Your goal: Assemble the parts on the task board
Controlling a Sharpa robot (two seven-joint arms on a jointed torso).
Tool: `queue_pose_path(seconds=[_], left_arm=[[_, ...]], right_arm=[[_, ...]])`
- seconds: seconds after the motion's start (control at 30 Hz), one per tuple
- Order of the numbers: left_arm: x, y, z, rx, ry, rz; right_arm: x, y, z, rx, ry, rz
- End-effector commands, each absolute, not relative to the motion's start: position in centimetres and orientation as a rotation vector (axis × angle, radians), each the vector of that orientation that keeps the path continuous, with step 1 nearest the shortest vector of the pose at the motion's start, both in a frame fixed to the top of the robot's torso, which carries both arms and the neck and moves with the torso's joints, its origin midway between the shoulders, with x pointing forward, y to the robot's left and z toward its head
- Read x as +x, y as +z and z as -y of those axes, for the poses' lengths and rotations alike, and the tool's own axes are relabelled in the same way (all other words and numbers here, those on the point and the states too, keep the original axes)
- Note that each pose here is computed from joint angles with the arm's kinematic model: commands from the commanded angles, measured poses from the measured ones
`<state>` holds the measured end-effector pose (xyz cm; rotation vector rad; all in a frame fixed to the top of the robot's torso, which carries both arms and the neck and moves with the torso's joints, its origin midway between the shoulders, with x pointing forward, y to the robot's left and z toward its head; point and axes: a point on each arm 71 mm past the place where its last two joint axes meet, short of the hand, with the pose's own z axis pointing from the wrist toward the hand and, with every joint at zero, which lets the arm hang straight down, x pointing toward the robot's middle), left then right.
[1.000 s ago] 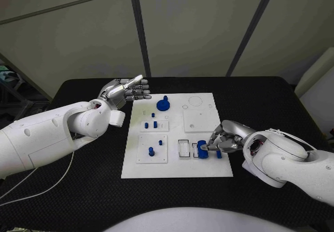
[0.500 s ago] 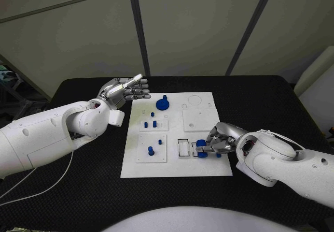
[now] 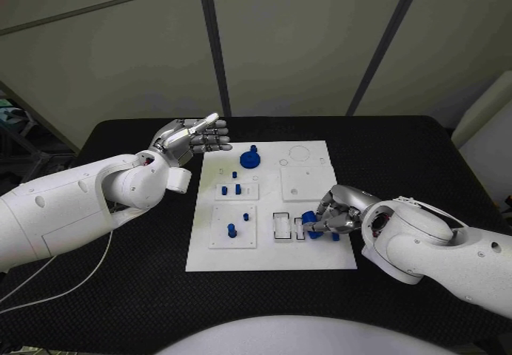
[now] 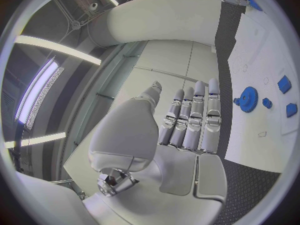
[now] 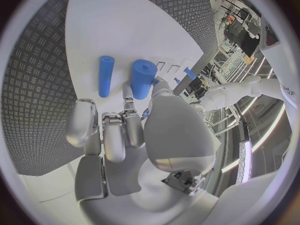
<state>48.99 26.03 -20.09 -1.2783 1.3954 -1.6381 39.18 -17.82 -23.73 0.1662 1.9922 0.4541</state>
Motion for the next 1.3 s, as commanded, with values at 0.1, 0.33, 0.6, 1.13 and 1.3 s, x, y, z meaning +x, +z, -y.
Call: queue_pose_path(seconds=[0.1, 0.33, 0.6, 1.13, 1.3], left_arm=[[49.0, -19.9, -26.0, -1.268, -1.661, -1.385], [49.0, -19.9, -26.0, -1.269, -1.660, -1.387], [49.0, -19.9, -26.0, -1.269, -1.660, -1.388], [49.0, -19.9, -25.8, -1.268, -1.664, -1.387], [49.0, -19.9, -25.8, -1.268, -1.665, -1.388]], right_arm=[[38.8, -24.0, 18.2, 0.210, 0.462, -1.989], [38.2, -23.6, 18.5, 0.342, 0.528, -1.983], [37.9, -22.9, 18.3, 0.425, 0.612, -1.917], [37.7, -22.5, 15.2, 0.377, 0.735, -1.910], [38.0, -23.0, 14.4, 0.354, 0.727, -1.954]])
